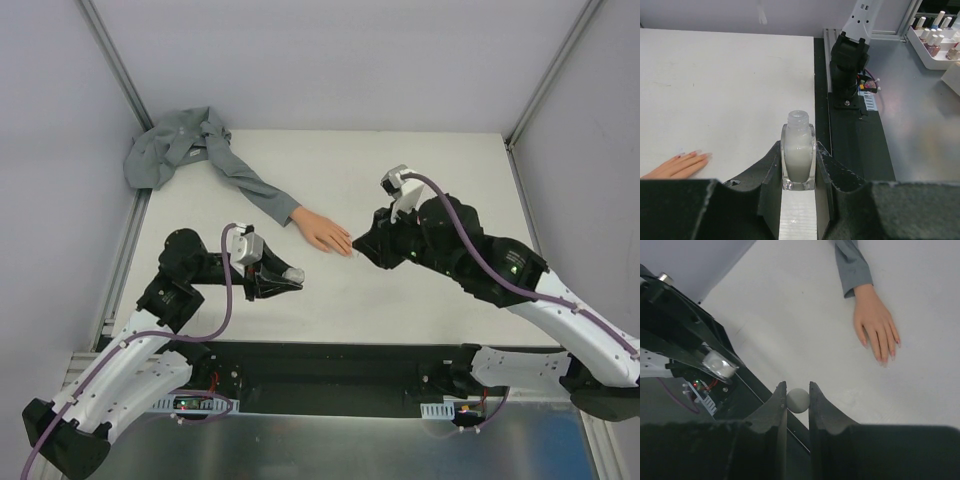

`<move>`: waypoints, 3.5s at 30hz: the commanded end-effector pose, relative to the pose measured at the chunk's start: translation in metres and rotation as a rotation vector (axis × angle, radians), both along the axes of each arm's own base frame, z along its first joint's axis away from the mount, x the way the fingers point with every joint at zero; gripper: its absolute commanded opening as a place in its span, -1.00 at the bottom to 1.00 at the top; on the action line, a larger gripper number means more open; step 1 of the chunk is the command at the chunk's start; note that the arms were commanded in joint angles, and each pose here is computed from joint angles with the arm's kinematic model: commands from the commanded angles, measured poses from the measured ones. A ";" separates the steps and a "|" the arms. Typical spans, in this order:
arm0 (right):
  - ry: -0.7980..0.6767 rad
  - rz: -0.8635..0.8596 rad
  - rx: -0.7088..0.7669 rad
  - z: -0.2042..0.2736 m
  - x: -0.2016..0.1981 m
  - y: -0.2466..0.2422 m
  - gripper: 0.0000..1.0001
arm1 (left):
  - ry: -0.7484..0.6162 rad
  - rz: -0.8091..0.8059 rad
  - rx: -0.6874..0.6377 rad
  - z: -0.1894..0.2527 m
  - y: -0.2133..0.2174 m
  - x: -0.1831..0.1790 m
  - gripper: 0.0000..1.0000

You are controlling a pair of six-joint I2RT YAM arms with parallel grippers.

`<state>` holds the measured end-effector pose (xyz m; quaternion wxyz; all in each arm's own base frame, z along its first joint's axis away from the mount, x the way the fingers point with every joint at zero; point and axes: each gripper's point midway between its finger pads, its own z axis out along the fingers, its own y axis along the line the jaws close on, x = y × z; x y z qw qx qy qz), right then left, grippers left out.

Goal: Paint the nails

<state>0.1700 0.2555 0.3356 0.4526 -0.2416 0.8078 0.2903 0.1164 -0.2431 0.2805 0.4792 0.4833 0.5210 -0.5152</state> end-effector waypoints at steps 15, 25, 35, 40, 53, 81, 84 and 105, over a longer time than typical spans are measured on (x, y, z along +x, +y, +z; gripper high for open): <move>-0.002 0.279 0.193 0.065 -0.034 0.099 -0.99 | -0.069 -0.069 -0.018 0.005 -0.004 -0.011 -1.00; 0.030 0.289 0.165 0.043 -0.043 0.105 -0.99 | -0.066 -0.003 -0.015 0.004 -0.004 0.000 -1.00; 0.027 0.262 0.152 0.035 -0.037 0.108 -1.00 | -0.068 -0.001 -0.018 0.005 -0.003 0.000 -1.00; 0.028 0.251 0.137 0.029 -0.037 0.105 -1.00 | -0.071 0.000 -0.020 0.006 -0.003 0.000 -1.00; 0.018 0.227 0.131 0.027 -0.033 0.102 -1.00 | -0.071 -0.006 -0.025 0.007 -0.004 -0.001 -1.00; 0.040 0.239 0.149 0.023 -0.036 0.106 -1.00 | -0.076 0.002 -0.029 0.008 -0.004 0.000 -1.00; 0.049 0.246 0.150 0.021 -0.038 0.107 -1.00 | -0.079 0.006 -0.029 0.008 -0.003 0.001 -1.00; 0.078 0.249 0.149 0.006 -0.046 0.112 -1.00 | -0.086 0.031 -0.034 0.009 -0.002 0.003 -1.00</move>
